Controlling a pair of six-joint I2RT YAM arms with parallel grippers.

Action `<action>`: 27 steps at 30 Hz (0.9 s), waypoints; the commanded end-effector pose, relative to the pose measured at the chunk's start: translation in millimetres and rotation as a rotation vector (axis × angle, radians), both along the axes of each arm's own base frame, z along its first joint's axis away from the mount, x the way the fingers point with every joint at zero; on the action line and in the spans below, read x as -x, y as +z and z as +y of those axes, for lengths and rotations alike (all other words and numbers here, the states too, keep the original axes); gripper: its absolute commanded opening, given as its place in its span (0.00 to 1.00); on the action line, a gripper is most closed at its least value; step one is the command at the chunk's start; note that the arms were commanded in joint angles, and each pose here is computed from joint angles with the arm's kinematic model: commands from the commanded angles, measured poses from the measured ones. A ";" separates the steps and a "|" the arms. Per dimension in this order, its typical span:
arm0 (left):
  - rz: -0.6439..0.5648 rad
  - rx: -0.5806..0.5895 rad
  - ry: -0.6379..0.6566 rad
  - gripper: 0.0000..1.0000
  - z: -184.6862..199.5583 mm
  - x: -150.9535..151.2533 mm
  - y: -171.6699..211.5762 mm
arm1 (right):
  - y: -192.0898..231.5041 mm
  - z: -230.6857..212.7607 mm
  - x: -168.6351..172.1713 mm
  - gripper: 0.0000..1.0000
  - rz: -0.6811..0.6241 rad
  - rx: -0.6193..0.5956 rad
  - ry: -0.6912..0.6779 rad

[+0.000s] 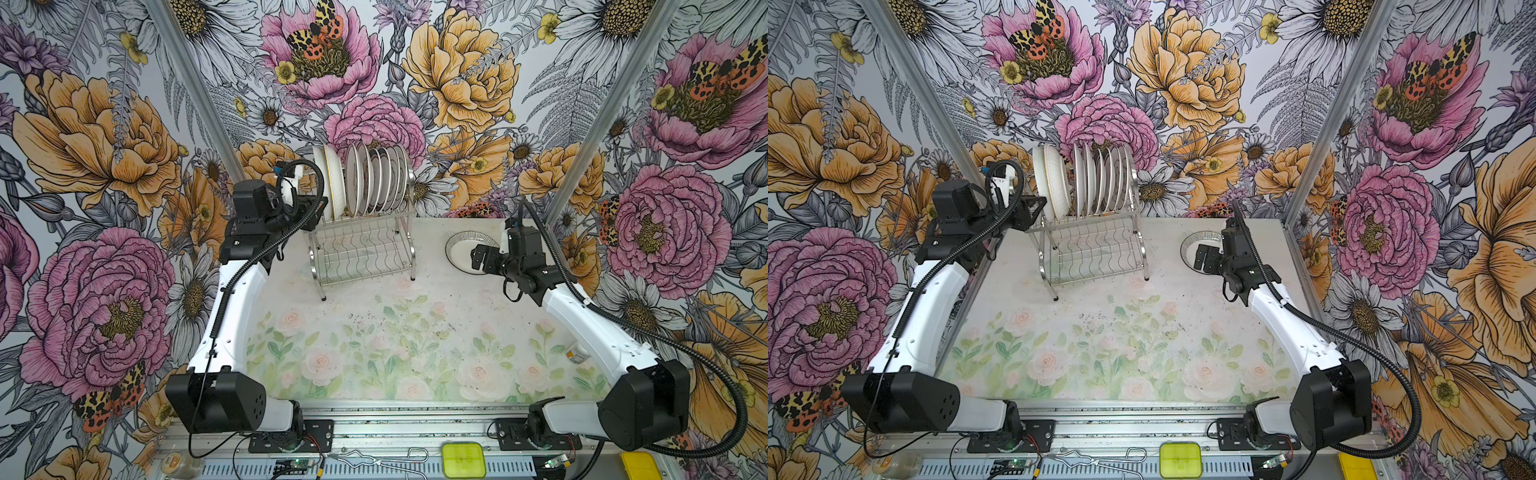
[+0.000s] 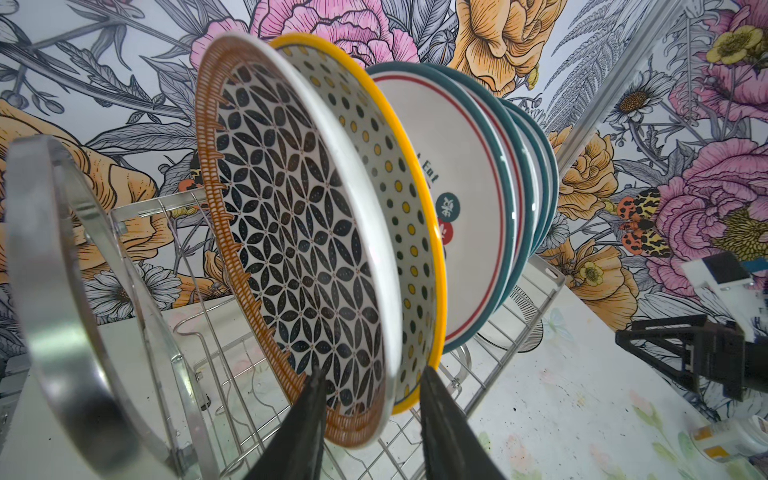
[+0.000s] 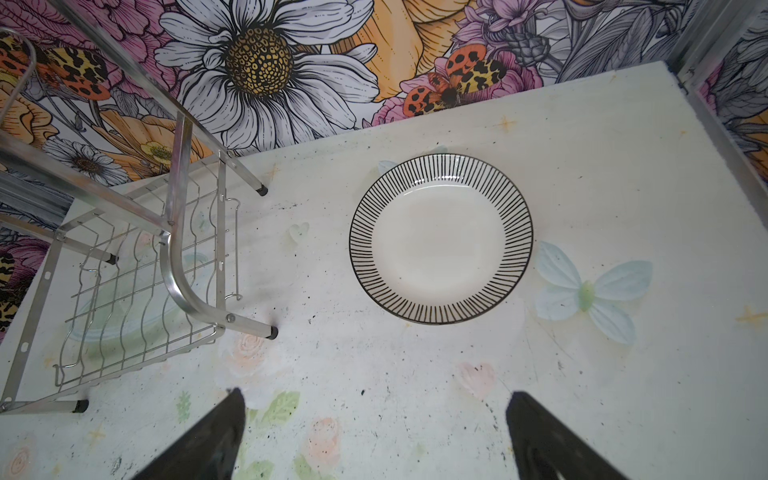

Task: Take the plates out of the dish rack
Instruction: 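Push the open left gripper around the rim of the orange-rimmed geometric plate, then close the left gripper on the orange-rimmed plate rim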

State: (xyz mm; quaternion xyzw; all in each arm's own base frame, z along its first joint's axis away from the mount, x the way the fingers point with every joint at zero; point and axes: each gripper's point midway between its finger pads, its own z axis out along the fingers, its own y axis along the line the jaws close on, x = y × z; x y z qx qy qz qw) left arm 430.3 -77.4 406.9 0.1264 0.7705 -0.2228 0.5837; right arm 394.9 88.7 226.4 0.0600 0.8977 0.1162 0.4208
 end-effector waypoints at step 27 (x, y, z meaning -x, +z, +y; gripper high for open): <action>0.026 -0.005 -0.115 0.20 -17.1 -21.3 -25.9 | 9.1 6.8 -11.9 1.00 -0.024 -0.021 0.007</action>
